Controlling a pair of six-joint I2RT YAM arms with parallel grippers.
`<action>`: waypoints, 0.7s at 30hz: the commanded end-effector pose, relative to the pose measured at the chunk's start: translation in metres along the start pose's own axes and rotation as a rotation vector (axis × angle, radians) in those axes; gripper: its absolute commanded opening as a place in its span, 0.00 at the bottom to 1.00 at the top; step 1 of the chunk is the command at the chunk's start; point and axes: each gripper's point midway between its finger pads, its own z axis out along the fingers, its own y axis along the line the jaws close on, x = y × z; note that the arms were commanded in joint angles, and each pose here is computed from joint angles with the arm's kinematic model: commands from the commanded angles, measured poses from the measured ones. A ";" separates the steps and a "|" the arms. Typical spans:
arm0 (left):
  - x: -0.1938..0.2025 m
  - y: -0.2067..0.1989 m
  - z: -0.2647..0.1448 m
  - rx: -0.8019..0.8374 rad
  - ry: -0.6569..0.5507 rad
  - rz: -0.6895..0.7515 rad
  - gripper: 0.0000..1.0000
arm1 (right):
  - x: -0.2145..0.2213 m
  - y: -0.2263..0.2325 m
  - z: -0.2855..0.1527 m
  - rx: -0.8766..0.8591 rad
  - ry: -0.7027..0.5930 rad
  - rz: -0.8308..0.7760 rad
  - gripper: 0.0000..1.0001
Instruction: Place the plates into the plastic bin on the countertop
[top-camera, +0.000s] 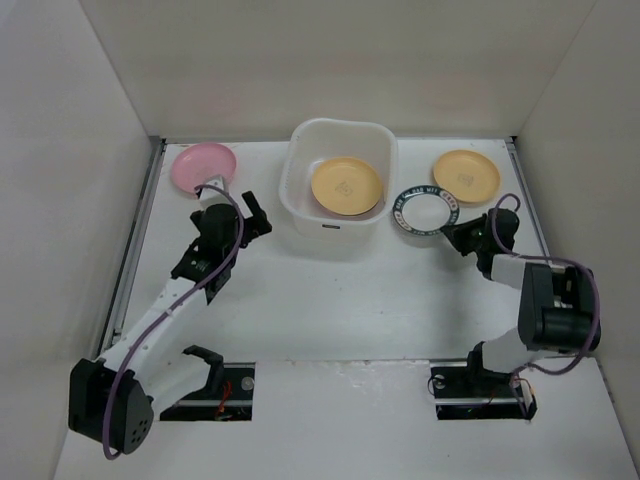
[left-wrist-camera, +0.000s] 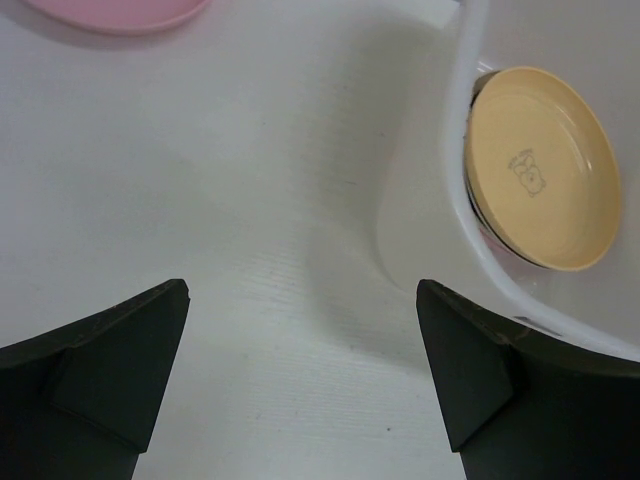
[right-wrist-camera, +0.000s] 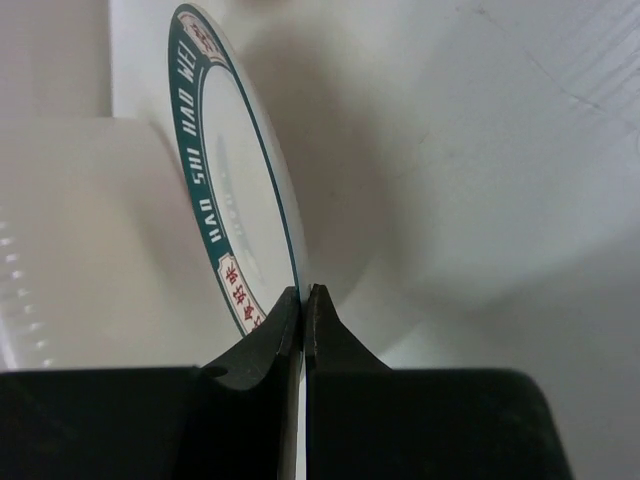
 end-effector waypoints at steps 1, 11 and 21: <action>-0.008 0.019 -0.006 -0.055 -0.082 -0.085 1.00 | -0.025 0.051 -0.034 -0.121 -0.104 -0.065 0.00; 0.021 0.058 -0.004 -0.149 -0.085 -0.169 1.00 | -0.055 0.184 -0.139 -0.265 -0.303 -0.295 0.00; 0.032 0.083 -0.007 -0.197 -0.082 -0.224 1.00 | 0.016 0.284 -0.080 -0.380 -0.088 -0.458 0.00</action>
